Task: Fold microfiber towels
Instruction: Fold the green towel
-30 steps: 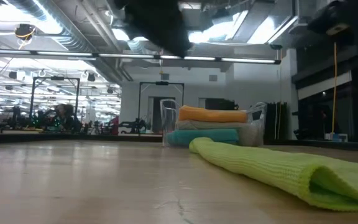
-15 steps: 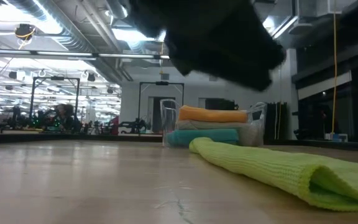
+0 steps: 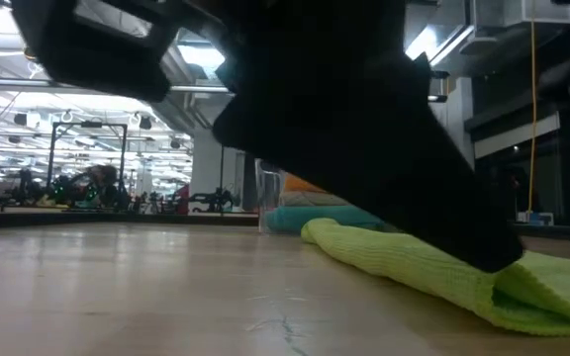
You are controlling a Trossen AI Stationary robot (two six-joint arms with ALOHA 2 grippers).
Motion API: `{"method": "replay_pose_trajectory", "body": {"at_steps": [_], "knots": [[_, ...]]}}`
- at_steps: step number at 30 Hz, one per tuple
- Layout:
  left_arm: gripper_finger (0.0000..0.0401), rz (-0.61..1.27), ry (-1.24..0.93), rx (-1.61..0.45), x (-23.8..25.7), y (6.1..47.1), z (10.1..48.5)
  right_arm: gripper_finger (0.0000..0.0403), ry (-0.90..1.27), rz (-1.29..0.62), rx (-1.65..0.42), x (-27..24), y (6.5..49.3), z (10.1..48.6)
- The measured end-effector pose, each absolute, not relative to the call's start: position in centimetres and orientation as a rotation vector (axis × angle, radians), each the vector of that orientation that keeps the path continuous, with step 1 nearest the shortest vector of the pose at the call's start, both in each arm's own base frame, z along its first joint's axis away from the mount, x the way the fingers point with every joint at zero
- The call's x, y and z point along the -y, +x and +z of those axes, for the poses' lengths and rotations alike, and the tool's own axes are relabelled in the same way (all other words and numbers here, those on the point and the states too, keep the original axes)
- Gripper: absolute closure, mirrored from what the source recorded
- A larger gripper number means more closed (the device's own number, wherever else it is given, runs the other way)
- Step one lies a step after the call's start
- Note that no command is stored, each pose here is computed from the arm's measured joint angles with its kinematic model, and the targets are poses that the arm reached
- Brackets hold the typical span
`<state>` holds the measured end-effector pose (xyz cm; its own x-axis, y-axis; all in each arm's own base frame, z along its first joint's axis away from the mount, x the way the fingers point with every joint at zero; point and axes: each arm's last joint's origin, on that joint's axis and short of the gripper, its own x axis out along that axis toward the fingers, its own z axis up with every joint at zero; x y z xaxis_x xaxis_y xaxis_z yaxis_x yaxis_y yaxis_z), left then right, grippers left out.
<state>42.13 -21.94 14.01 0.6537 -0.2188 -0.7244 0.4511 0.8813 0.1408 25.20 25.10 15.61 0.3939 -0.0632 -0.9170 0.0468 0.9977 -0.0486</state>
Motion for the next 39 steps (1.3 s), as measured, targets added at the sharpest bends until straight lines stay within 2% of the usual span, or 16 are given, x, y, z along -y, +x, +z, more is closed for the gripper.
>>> {"method": "replay_pose_trajectory", "body": {"at_steps": [6,20,23,27,36,39], "knots": [[0.0220,-0.399,0.384,-0.861,21.2,41.7,13.4,0.0177,-0.049,0.027,-1.203,-25.7,25.5,14.4],[0.0220,-0.393,0.402,-0.859,20.2,42.5,12.5,0.0190,-0.081,-0.015,-1.260,-25.4,26.0,12.3],[0.0225,-0.378,0.372,-0.864,20.2,42.5,12.5,0.0211,-0.077,-0.039,-1.246,-25.4,26.0,12.3],[0.0253,-0.350,0.316,-0.879,20.2,42.5,12.4,0.0255,-0.073,-0.059,-1.234,-25.4,26.0,12.2],[0.0365,-0.310,0.262,-0.884,20.3,42.5,12.3,0.0381,-0.088,-0.081,-1.197,-25.3,26.3,12.1],[0.0395,-0.306,0.264,-0.884,20.3,42.5,12.3,0.0391,-0.084,-0.081,-1.194,-25.3,26.3,12.1]]}}
